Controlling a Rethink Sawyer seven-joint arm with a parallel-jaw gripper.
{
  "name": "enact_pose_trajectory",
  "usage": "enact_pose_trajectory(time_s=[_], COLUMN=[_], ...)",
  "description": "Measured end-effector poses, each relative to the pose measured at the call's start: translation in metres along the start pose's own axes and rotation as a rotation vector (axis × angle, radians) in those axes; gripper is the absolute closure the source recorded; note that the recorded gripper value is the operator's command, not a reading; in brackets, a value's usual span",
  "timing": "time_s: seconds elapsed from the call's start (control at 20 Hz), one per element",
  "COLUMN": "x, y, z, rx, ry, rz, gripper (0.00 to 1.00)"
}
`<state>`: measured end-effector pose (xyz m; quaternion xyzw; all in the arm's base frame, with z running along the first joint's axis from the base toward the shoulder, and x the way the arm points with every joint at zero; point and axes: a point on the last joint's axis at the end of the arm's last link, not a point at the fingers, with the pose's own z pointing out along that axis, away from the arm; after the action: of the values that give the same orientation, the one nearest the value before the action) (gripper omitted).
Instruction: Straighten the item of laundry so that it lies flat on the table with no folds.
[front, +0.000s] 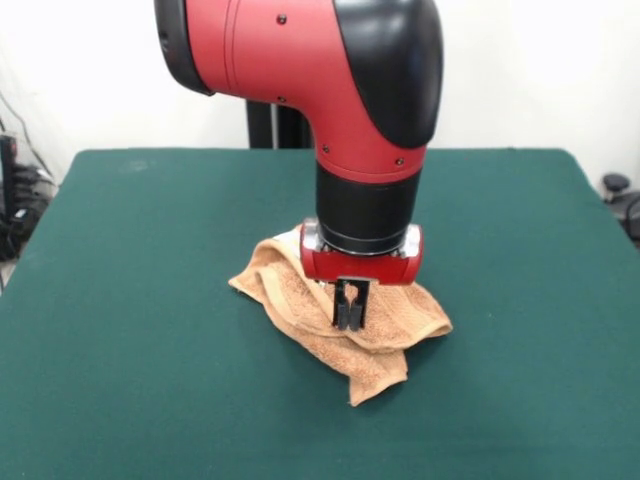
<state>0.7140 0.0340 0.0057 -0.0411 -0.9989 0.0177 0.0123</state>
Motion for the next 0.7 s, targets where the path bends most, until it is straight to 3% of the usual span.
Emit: enact_pose_trajectory(time_s=[0.35,0.4,0.7], x=[-0.002,-0.003,-0.007], y=[0.0,0.0,-0.001], z=[-0.004,-0.006,-0.011], rx=[0.0,0.0,0.002], ry=[-0.007,-0.011,-0.03], rz=[0.0,0.0,0.001], gripper=[1.0,0.0,0.0])
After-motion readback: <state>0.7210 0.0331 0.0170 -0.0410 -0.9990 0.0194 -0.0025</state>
